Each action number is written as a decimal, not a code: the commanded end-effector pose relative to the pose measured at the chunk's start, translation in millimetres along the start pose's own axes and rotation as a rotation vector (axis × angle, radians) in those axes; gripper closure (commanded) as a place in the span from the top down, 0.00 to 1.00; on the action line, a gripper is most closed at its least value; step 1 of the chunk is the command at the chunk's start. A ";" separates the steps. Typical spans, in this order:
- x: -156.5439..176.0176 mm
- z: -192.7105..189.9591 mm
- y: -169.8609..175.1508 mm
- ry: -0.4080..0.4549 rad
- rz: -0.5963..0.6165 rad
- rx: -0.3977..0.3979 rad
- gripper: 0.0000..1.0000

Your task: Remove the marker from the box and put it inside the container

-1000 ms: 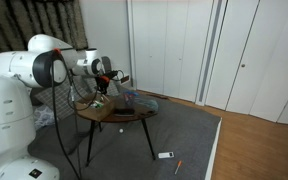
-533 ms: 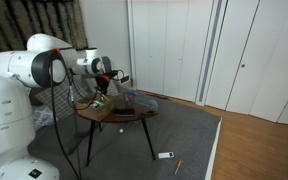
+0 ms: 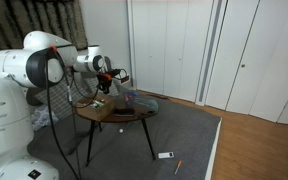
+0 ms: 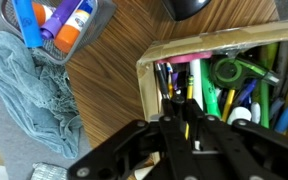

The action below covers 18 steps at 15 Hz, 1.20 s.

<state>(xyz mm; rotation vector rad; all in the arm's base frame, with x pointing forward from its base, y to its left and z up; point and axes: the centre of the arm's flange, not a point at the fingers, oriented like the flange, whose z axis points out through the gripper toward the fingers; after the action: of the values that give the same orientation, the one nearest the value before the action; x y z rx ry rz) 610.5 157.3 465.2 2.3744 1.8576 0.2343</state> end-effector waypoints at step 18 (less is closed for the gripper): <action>-103.1 -39.7 33.9 -0.127 0.519 -0.093 0.05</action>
<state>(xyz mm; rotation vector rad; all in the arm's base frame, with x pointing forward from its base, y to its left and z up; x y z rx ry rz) 615.2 50.1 497.5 2.7200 1.1984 0.2286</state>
